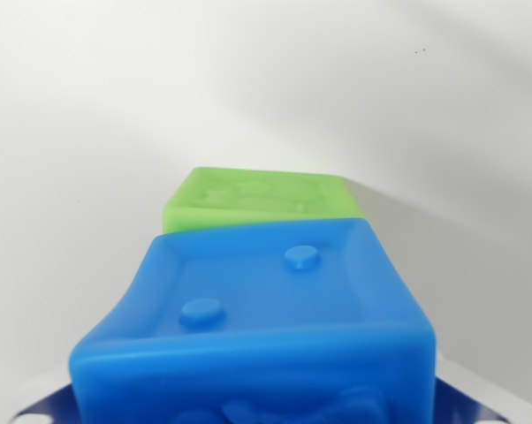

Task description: Stack cube

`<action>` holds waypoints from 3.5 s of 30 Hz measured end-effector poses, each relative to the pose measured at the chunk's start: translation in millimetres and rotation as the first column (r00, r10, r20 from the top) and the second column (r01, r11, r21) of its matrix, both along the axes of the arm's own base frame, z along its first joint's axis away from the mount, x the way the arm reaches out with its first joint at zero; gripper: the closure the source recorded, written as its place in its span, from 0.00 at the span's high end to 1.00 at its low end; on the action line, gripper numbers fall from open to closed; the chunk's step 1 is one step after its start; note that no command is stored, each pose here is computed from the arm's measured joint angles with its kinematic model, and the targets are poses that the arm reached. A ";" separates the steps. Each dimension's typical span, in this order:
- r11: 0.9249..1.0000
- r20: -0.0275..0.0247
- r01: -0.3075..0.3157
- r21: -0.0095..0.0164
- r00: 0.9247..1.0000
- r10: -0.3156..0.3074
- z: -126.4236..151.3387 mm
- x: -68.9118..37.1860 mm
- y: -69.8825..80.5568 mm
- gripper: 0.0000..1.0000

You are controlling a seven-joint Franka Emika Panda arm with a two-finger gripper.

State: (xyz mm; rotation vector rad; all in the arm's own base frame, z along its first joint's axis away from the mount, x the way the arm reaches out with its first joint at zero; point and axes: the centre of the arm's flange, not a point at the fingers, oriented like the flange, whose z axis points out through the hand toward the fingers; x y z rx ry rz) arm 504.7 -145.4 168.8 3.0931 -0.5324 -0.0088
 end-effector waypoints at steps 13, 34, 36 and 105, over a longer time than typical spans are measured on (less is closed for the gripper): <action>1.000 0.000 0.000 0.000 1.000 0.000 0.1 0.2 0.0 1.00; 1.000 0.002 0.001 0.000 1.000 -0.001 6.6 0.6 -0.3 1.00; 1.000 0.003 0.001 0.001 1.000 -0.001 10.7 0.7 -0.4 1.00; 1.000 0.009 -0.002 0.006 1.000 0.002 263.8 1.2 -0.2 1.00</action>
